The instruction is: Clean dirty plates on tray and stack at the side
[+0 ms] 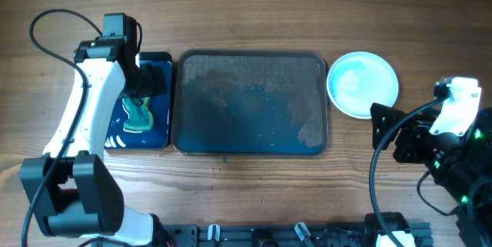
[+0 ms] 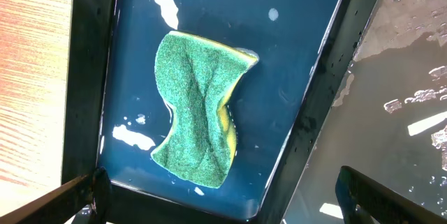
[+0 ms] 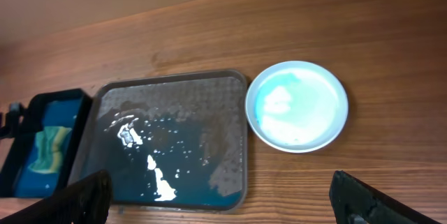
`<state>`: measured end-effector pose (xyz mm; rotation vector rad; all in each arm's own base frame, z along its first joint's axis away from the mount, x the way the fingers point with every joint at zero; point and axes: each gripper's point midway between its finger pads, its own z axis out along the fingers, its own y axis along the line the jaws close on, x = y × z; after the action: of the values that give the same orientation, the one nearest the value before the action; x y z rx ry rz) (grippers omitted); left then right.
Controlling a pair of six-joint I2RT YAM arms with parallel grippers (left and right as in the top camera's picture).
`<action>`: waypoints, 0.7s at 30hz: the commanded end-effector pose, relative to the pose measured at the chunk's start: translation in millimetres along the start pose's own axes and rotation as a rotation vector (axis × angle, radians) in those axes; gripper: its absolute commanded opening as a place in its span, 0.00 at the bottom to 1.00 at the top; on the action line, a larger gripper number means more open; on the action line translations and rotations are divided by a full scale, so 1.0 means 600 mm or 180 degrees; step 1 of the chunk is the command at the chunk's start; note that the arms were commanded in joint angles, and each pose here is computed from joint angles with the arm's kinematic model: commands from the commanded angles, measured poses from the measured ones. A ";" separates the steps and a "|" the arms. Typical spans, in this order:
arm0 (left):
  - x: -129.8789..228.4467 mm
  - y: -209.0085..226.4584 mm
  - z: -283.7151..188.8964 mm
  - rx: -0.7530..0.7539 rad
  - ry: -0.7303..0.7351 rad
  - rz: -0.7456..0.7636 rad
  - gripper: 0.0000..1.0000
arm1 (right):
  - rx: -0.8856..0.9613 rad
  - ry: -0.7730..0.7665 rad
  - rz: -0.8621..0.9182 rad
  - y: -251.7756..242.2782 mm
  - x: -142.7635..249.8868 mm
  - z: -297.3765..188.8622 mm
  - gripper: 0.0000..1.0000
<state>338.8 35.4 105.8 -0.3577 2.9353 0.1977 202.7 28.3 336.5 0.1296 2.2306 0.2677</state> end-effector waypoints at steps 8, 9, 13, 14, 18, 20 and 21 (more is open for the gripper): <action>-0.004 -0.005 -0.003 0.0046 -0.0018 -0.0029 1.00 | 0.0033 -0.0672 0.0047 -0.023 0.004 0.084 1.00; -0.004 -0.005 -0.003 0.0046 -0.0018 -0.0029 1.00 | -0.0035 -0.0880 0.0028 -0.023 0.008 0.093 1.00; -0.004 -0.005 -0.003 0.0046 -0.0018 -0.0029 1.00 | -0.0206 -0.1458 0.0000 -0.035 0.054 0.132 1.00; -0.004 -0.005 -0.003 0.0046 -0.0018 -0.0029 1.00 | -0.0235 -0.1558 -0.0007 -0.039 0.066 0.141 1.00; -0.004 -0.005 -0.003 0.0046 -0.0018 -0.0029 1.00 | -0.0398 -0.1787 -0.0053 -0.047 0.125 0.181 1.00; -0.004 -0.005 -0.003 0.0046 -0.0018 -0.0029 1.00 | -0.0437 -0.1832 -0.0065 -0.049 0.143 0.195 1.00; -0.004 -0.005 -0.003 0.0046 -0.0018 -0.0029 1.00 | -0.0457 -0.1852 -0.0074 -0.050 0.153 0.203 1.00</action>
<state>338.9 34.2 105.5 -0.3575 2.9370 0.1870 242.4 27.9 196.2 0.1126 1.6659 0.2962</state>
